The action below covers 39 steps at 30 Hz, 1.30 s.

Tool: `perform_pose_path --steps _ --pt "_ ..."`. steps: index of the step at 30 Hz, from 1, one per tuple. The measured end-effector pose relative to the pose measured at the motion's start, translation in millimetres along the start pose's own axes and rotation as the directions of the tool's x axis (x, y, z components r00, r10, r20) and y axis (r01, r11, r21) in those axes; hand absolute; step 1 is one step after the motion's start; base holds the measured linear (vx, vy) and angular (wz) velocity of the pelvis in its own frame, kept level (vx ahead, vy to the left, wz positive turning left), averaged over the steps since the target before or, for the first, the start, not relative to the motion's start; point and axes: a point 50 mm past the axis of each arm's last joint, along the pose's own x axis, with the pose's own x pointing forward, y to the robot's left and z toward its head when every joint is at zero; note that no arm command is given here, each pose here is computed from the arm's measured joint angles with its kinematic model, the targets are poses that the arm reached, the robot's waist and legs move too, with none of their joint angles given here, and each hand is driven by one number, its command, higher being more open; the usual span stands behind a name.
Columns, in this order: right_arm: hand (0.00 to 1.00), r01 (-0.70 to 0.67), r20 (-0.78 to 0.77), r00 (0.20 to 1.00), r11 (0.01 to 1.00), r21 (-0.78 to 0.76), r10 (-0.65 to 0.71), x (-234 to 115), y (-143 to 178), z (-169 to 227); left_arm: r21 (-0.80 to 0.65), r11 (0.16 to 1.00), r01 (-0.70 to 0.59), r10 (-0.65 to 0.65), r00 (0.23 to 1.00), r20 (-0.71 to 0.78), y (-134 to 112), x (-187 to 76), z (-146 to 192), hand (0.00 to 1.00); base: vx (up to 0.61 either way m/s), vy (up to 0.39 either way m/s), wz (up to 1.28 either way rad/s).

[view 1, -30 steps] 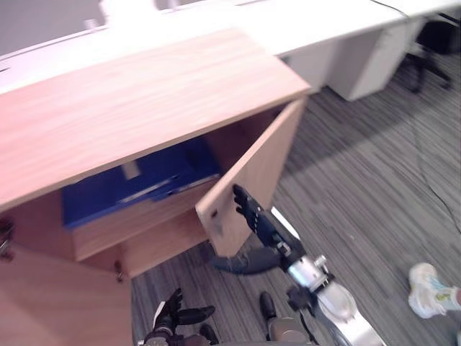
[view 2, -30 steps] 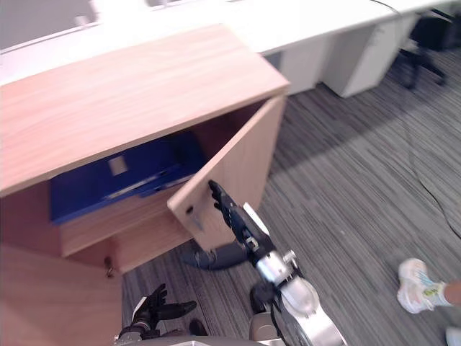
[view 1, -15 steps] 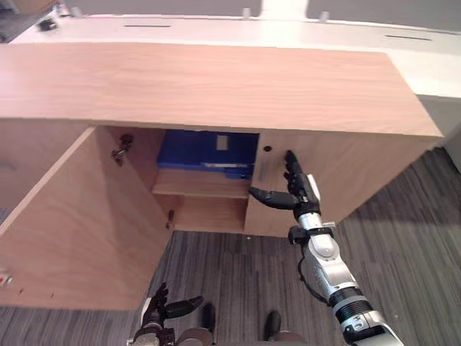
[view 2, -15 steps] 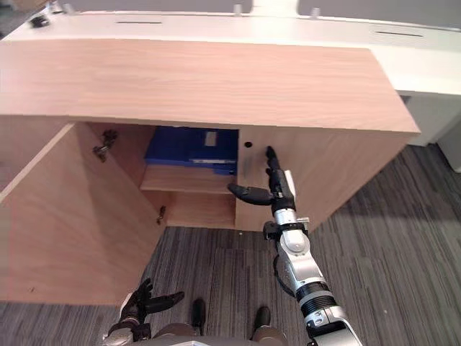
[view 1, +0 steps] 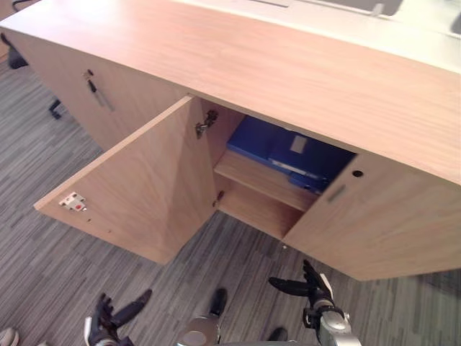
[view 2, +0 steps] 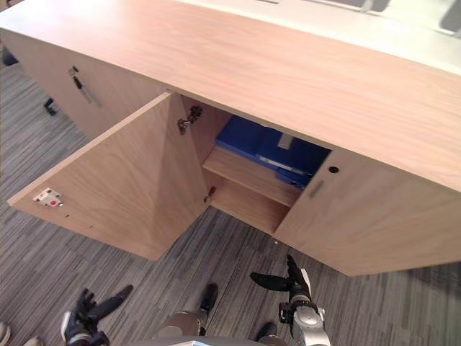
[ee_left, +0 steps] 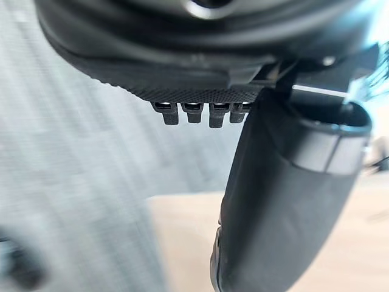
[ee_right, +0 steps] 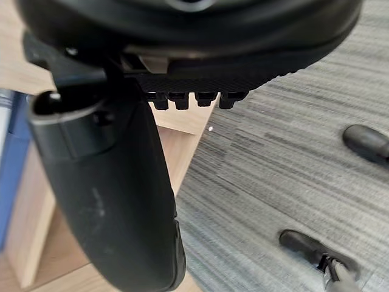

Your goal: Walk over to the cabinet, pick up the folder, carry it to the office cabinet, place the folder inside the office cabinet, then close the office cabinet door

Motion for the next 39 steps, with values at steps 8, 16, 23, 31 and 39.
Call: perform_pose_path --steps 8,16,23,31,39 --pt "1.00 0.019 0.021 1.000 1.000 -0.006 -0.019 5.1 -0.8 8.6 0.052 0.998 0.041 -0.060 0.900 0.431 -4.8 28.9 123.8 1.00 -0.04 0.007 0.25" --pt "1.00 0.016 -0.031 0.999 1.000 0.001 -0.016 -0.1 -5.8 -7.1 0.103 0.988 0.118 -0.156 0.807 0.569 -27.2 23.6 163.5 1.00 -0.05 -0.010 -0.08" --pt "1.00 0.030 -0.075 0.997 1.000 0.006 -0.030 -6.0 -9.3 -21.0 0.066 0.989 0.135 -0.149 0.819 0.554 -29.9 8.6 146.6 1.00 0.00 -0.012 -0.24" --pt "1.00 0.025 -0.143 0.990 0.999 0.028 -0.021 -13.1 -3.2 -39.7 0.058 0.956 0.289 -0.291 0.898 0.330 -51.4 -39.0 64.3 1.00 -0.07 0.017 -0.25" --pt "1.00 -0.017 -0.153 0.988 1.000 0.012 0.018 -13.2 5.3 -41.2 0.089 0.710 0.699 -0.704 0.699 0.127 -117.9 -83.6 20.2 1.00 -0.08 0.023 -0.25"
